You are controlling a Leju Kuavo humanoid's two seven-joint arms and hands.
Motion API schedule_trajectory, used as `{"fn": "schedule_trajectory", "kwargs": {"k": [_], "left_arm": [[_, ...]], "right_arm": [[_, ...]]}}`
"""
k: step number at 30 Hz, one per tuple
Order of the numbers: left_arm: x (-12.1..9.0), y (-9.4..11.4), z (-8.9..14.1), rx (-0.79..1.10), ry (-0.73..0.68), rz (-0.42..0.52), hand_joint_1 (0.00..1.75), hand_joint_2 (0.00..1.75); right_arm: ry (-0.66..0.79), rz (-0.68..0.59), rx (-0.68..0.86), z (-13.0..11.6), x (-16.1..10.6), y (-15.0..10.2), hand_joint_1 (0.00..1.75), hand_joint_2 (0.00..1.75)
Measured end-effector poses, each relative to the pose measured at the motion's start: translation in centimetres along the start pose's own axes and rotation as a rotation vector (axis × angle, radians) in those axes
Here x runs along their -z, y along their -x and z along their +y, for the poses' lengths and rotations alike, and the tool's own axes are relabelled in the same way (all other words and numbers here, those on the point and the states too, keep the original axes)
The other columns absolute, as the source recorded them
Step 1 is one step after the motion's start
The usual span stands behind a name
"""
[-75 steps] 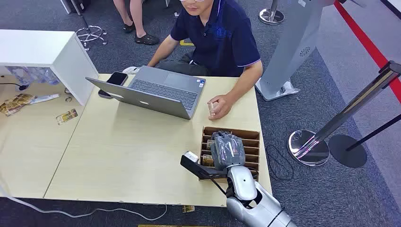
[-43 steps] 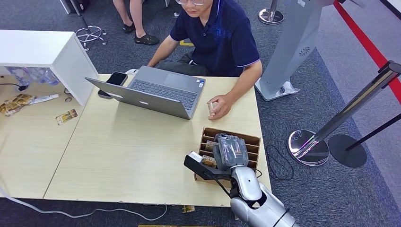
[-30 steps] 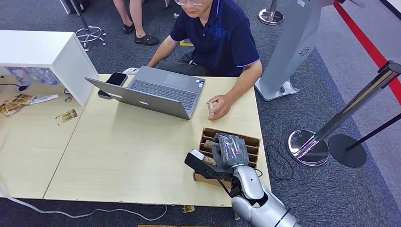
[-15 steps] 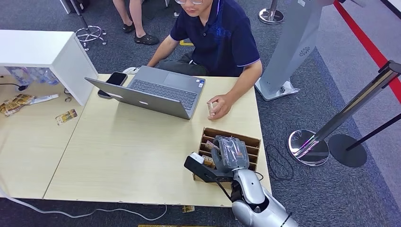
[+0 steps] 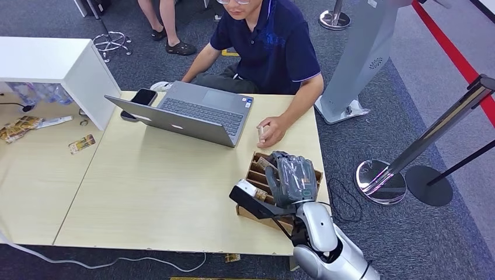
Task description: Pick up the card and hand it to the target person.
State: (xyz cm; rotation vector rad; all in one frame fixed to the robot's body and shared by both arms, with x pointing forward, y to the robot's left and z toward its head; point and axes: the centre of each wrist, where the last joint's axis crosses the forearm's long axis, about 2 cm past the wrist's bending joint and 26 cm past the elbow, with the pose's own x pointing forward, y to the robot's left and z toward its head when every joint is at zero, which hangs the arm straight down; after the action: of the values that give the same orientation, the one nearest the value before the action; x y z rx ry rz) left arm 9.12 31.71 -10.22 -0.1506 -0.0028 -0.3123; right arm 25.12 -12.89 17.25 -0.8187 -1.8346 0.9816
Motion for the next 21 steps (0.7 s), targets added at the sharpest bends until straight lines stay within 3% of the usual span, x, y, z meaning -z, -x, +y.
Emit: {"fn": "schedule_trajectory", "kwargs": {"k": [14, 21], "left_arm": [[0.0, 0.1, 0.0, 0.004, -0.002, -0.002, 0.00, 0.00], [-0.2, -0.8, 0.2, 0.046, -0.006, 0.025, 0.00, 0.00]], "right_arm": [[0.151, -0.065, 0.021, -3.3, 0.5, -0.8, 1.73, 1.75], [0.252, -0.089, 0.021, -5.3, 2.8, -0.7, 1.74, 1.75]]}}
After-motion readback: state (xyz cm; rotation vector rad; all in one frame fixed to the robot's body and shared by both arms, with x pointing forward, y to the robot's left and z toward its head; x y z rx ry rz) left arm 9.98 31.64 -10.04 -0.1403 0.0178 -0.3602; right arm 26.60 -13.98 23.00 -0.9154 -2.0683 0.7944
